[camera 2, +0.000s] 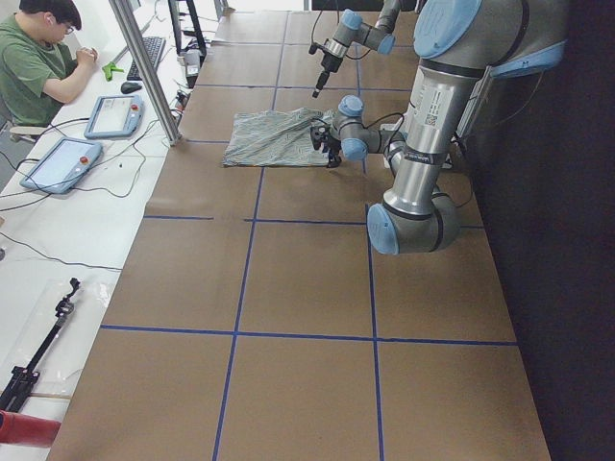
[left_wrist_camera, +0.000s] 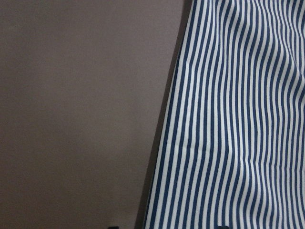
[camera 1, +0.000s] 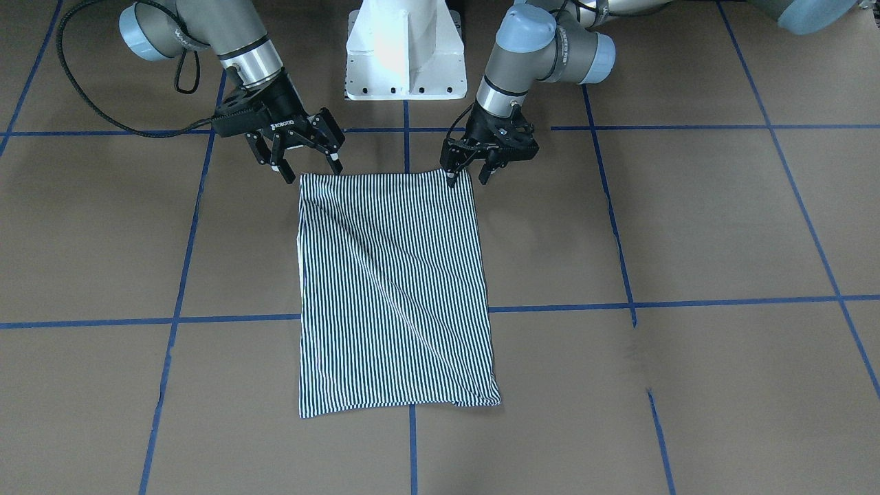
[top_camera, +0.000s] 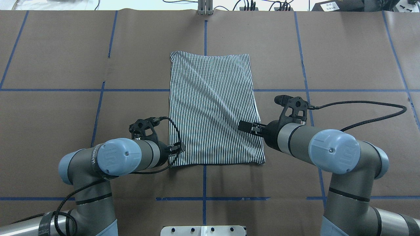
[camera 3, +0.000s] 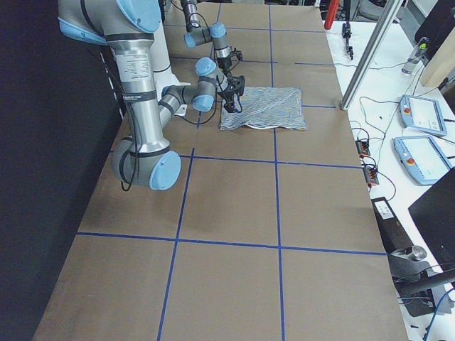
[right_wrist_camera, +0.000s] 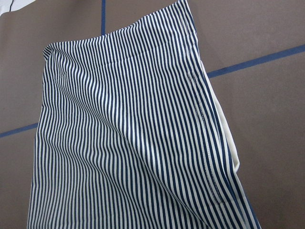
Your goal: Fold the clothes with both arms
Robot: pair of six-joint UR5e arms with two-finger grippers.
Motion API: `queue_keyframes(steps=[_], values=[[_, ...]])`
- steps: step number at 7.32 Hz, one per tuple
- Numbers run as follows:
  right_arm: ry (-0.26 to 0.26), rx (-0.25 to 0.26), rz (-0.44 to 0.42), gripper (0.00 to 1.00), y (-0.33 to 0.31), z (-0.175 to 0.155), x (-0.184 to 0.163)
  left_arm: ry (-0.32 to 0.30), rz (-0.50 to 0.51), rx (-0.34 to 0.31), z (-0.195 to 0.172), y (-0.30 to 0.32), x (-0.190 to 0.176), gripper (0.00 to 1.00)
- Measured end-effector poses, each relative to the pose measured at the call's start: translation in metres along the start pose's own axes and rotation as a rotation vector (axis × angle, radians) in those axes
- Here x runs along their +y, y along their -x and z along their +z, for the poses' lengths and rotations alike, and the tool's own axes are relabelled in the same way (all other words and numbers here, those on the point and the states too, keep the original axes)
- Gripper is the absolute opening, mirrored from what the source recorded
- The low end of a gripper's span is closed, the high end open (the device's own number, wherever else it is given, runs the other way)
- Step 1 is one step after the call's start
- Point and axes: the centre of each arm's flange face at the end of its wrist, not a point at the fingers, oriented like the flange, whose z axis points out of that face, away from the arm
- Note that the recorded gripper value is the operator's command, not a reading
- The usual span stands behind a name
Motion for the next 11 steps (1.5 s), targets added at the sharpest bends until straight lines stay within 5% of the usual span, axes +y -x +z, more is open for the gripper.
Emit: queue_keyframes(steps=[11], values=[[0.0, 0.0, 0.0, 1.0, 0.0, 0.0, 0.0, 0.028, 0.017, 0.003, 0.004, -0.005, 0.021, 0.69]])
